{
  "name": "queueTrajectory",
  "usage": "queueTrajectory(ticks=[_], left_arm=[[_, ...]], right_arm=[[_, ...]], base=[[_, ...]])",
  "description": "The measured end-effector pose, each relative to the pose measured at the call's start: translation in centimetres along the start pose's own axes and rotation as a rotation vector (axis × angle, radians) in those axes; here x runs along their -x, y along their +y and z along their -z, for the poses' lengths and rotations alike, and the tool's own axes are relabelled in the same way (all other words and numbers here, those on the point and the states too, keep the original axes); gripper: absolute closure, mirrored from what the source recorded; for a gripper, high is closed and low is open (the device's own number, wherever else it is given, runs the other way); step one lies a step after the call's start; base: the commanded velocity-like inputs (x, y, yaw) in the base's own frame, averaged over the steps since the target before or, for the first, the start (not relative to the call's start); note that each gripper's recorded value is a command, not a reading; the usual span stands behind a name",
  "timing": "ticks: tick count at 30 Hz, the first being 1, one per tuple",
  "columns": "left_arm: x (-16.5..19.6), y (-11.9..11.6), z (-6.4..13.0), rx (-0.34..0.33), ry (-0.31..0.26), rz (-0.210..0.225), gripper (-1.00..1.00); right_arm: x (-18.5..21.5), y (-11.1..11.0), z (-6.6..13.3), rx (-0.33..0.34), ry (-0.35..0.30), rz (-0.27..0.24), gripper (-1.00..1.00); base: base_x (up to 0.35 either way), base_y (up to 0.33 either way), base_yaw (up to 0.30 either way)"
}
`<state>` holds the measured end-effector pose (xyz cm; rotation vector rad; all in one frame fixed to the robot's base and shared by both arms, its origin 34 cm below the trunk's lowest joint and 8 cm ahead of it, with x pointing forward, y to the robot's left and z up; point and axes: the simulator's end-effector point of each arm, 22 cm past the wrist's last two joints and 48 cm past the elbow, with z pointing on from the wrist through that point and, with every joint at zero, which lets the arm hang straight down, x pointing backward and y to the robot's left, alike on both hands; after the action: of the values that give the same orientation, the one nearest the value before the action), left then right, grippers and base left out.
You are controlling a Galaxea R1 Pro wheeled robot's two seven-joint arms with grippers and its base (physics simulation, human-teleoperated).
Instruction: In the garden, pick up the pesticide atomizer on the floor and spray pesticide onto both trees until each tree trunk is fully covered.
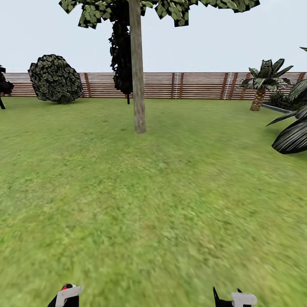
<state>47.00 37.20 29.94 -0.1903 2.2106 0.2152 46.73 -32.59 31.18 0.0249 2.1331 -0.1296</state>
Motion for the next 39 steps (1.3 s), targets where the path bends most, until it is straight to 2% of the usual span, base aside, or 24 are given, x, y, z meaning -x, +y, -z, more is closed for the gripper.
queueTrajectory(ticks=[39], left_arm=[[0.01,0.04,-0.02,0.000,0.000,0.000,1.00]], right_arm=[[0.07,-0.16,-0.03,-0.002,-0.002,0.000,-1.00]], base=[[0.338,0.000,0.000]])
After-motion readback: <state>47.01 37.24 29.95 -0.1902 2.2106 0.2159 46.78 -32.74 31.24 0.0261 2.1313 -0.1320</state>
